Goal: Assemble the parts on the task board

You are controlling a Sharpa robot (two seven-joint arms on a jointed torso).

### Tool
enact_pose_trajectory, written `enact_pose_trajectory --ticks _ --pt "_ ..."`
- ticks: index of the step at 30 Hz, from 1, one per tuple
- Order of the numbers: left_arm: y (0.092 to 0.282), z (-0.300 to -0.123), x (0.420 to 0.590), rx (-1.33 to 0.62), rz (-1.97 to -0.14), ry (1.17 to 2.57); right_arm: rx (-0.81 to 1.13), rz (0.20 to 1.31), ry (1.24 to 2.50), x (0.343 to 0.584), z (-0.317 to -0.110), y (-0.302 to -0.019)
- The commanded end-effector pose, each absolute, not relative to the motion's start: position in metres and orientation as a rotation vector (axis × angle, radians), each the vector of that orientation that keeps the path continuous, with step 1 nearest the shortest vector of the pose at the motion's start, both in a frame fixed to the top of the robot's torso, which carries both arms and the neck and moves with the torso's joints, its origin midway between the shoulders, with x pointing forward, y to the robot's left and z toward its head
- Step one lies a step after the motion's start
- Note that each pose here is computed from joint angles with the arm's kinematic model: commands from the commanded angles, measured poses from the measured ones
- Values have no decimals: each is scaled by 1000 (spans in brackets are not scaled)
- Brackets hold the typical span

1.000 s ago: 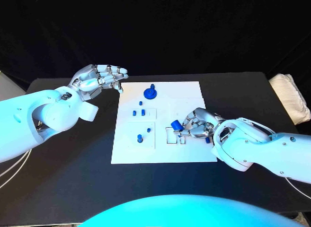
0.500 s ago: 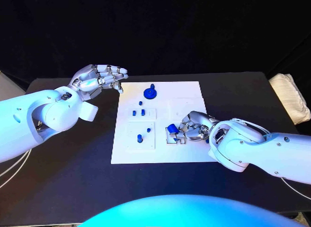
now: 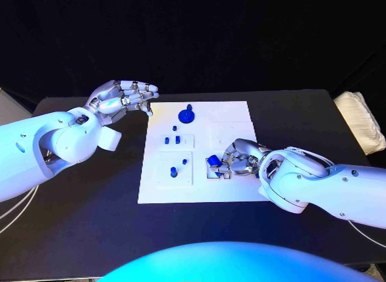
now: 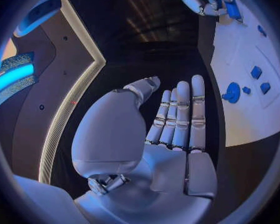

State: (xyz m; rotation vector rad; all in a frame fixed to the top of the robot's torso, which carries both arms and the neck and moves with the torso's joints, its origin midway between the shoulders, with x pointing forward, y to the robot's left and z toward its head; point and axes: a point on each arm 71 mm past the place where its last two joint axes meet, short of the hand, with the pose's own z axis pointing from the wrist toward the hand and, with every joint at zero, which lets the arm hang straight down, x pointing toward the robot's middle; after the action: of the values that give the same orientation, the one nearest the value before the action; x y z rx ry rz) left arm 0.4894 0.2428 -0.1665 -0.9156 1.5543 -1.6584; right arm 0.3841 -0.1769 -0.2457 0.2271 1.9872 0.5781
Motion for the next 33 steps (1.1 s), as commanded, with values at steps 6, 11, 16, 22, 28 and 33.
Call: enact_pose_trajectory --ticks 6,11,16,22,28,33 --pt "242 -166 488 -913 -1678 1563 214 558 1954 389 -246 -176" --pt "244 -166 488 -914 -1674 1563 199 563 1954 389 -247 -174" --pt "244 -166 488 -914 -1674 1562 175 574 1962 389 -247 -172" --pt "244 -166 488 -914 -1674 1562 162 575 1959 388 -246 -174" --pt "244 -166 489 -915 -1671 1562 168 577 1939 387 -244 -178" --pt "244 -166 489 -915 -1672 1563 160 606 1916 386 -242 -179"
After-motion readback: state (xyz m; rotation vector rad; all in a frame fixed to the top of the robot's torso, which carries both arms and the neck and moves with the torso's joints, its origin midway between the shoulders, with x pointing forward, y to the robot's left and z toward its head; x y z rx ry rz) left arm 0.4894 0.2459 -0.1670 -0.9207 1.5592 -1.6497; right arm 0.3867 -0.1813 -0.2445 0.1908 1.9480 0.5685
